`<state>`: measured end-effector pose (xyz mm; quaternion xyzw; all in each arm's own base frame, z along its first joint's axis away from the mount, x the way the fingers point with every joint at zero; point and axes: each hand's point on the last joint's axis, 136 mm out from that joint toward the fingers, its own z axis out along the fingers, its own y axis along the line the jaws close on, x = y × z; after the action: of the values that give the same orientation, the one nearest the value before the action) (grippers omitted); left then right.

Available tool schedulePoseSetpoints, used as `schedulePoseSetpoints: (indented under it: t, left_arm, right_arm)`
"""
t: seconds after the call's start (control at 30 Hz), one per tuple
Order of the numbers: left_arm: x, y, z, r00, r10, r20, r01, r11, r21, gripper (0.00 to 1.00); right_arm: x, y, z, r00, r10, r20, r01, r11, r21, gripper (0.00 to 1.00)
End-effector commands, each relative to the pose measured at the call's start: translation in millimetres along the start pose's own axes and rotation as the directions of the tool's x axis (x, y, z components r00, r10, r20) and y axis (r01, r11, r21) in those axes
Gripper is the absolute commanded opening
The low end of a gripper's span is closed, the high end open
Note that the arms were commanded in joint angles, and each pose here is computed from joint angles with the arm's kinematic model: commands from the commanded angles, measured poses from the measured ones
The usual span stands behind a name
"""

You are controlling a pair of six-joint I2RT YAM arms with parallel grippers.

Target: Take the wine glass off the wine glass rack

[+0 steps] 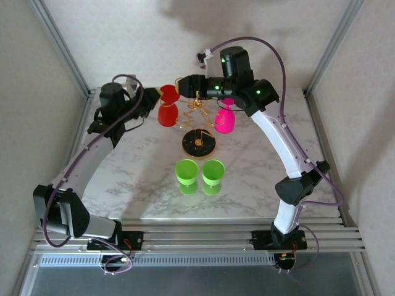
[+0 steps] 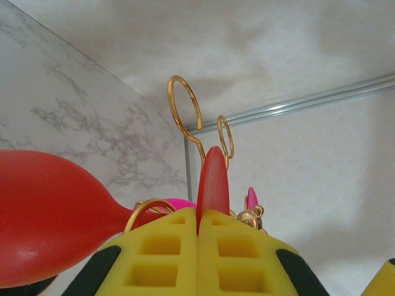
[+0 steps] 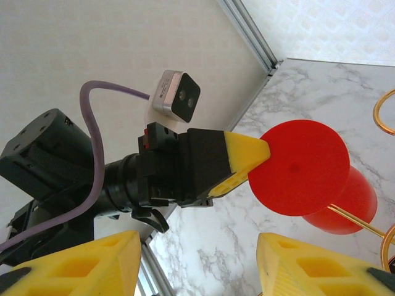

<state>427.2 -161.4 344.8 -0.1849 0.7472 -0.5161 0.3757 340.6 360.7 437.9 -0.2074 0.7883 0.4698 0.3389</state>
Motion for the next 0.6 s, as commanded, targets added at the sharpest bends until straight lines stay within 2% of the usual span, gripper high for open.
schedulePoseSetpoints:
  t: [0.0,0.57]
  left_arm:
    - [-2.1,-20.5,0.4,0.997,0.067,-0.026,-0.066,0.997,0.043,0.00]
    - [6.2,-20.9,9.7,0.982,0.149,-0.112,-0.148,0.989,0.016,0.00]
  right_arm:
    - [-6.6,10.2,-10.4,0.999,-0.016,0.027,0.017,0.999,-0.033,0.52]
    - [-5.9,9.4,-8.7,1.000,-0.006,0.028,0.007,0.999,-0.036,0.52]
